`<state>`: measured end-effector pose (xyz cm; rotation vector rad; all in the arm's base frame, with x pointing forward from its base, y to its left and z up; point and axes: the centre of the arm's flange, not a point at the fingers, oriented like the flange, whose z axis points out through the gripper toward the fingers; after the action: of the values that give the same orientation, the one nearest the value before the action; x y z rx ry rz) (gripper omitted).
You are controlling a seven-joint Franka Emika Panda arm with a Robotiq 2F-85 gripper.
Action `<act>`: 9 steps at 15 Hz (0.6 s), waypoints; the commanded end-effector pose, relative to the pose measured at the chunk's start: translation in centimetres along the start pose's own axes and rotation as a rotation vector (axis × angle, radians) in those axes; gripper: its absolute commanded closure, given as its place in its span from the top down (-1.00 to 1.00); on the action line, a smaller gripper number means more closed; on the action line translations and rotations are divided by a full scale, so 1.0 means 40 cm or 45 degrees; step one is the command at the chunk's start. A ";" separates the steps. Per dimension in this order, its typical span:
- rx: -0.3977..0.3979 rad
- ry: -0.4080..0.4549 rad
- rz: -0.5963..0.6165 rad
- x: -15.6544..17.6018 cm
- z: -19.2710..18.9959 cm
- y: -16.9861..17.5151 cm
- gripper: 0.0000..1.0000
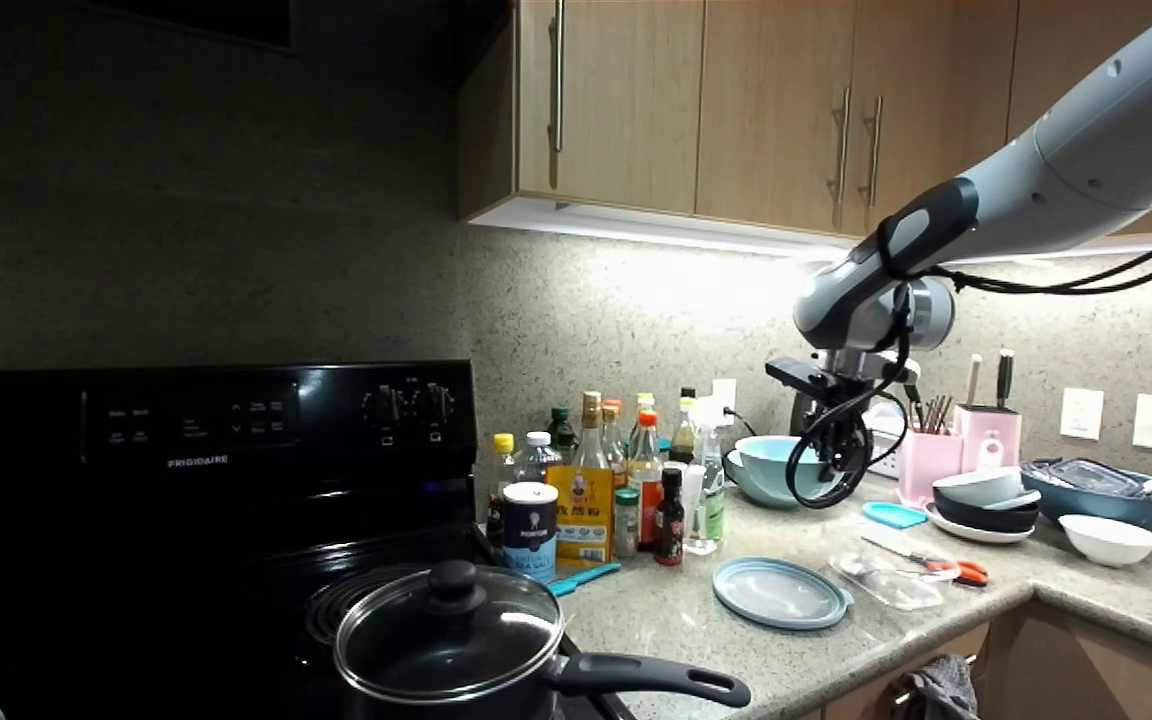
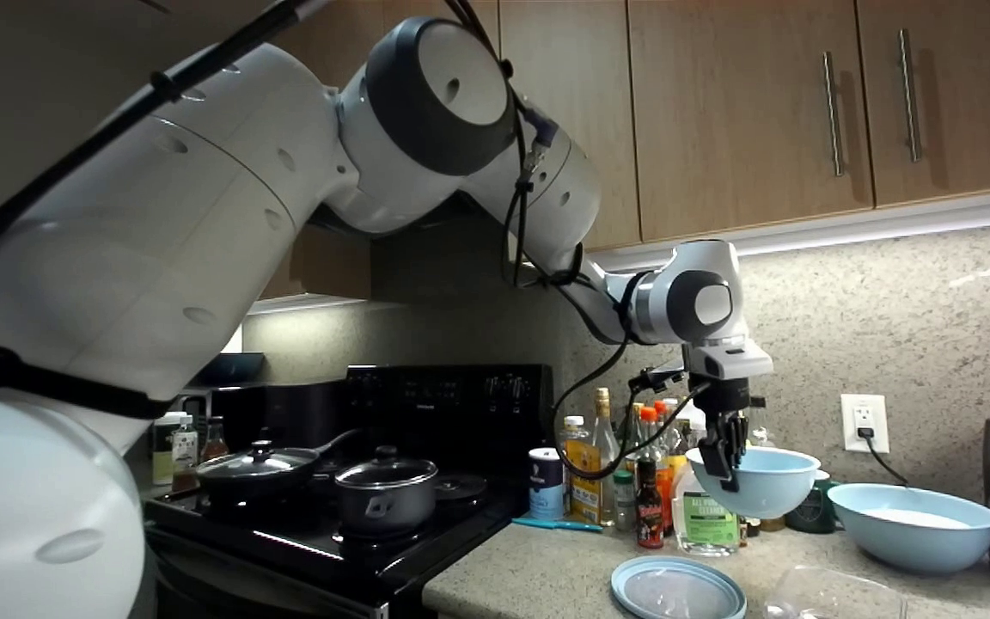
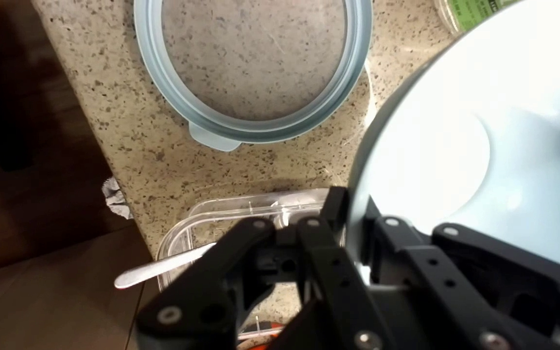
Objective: Move the glass bowl to the right and the clear bowl to the left
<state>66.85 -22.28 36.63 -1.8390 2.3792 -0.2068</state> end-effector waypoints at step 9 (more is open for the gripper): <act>-0.089 -0.012 0.070 0.068 0.073 -0.156 -0.84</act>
<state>69.64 -24.76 34.69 -1.8534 2.4251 -0.1522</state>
